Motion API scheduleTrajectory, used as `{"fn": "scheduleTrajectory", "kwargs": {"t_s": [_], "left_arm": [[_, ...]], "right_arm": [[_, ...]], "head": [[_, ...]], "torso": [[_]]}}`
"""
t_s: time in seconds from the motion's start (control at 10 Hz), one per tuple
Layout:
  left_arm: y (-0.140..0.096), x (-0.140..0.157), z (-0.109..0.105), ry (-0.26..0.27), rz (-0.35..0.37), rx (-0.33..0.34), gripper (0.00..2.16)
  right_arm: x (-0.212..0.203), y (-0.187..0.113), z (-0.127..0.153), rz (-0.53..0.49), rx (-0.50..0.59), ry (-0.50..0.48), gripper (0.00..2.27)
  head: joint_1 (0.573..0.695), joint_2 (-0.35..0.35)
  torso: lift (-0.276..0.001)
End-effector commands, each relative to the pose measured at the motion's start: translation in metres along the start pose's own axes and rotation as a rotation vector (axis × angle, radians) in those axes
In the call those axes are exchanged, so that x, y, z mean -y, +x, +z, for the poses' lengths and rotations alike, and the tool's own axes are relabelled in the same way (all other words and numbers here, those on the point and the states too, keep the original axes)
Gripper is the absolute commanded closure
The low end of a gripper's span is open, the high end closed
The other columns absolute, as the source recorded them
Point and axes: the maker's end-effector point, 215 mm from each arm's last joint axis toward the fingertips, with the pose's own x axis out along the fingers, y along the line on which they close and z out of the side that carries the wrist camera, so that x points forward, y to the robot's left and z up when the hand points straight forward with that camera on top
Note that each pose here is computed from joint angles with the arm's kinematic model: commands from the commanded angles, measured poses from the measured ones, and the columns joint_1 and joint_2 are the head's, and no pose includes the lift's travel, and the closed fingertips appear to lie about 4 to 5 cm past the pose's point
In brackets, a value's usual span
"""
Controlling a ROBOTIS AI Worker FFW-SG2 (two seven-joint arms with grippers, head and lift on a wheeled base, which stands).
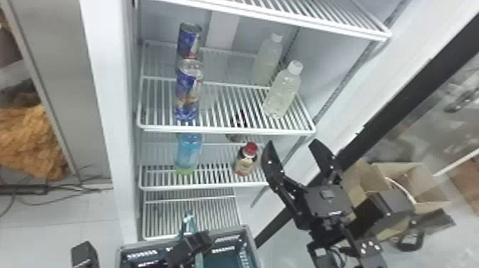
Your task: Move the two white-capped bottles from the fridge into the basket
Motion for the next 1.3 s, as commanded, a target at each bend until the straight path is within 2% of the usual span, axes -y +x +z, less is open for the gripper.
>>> {"fn": "scheduleTrajectory", "kwargs": {"t_s": [0.0, 1.2], "left_arm": [[-0.0003, 0.0001, 0.0003, -0.001, 0.0, 0.001, 1.16], [-0.0017, -0.0005, 0.002, -0.002, -0.002, 0.012, 1.16]], "right_arm": [[0.0002, -0.0001, -0.0009, 0.0, -0.001, 0.002, 0.21], [0.0047, 0.0039, -0.007, -0.01, -0.005, 0.011, 0.2]], "head": [[0.695, -0.35], [0.695, -0.35]], "torso": [[0.0], [0.0]]}}
